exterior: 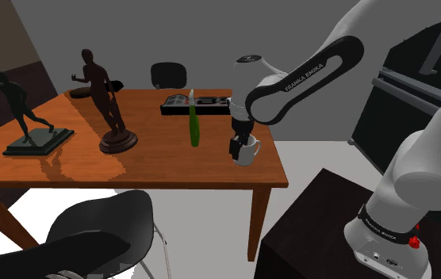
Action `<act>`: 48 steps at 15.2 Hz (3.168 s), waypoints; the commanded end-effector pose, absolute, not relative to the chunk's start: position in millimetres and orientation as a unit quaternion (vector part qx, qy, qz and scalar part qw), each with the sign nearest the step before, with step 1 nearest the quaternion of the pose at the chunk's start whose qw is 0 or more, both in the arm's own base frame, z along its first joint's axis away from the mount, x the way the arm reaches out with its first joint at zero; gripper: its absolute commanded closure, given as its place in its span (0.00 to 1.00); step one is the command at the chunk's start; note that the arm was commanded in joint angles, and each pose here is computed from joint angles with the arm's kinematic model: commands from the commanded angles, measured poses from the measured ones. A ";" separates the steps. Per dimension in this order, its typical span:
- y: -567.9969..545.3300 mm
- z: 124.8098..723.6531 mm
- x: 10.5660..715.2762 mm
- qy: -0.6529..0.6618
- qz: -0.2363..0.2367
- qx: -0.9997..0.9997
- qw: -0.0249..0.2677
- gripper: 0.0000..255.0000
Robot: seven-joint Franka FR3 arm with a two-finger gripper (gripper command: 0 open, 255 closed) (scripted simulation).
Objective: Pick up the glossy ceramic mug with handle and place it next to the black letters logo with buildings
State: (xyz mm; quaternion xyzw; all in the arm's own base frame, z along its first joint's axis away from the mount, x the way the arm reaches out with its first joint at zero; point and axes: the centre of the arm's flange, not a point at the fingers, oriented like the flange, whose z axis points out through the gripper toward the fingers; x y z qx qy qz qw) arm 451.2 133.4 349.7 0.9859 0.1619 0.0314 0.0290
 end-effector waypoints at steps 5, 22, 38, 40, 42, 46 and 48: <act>133.4 349.7 451.2 0.162 0.031 0.986 0.029 1.00; 133.4 407.8 451.2 0.162 0.031 0.986 0.029 1.00; 133.4 492.3 451.2 0.162 0.031 0.986 0.029 1.00; 133.4 502.8 451.2 0.162 0.031 0.986 0.029 1.00; 133.4 513.4 451.2 0.162 0.031 0.986 0.029 1.00; 111.8 522.9 466.4 0.162 0.031 0.986 0.029 1.00; 90.3 523.1 481.6 0.162 0.031 0.986 0.029 1.00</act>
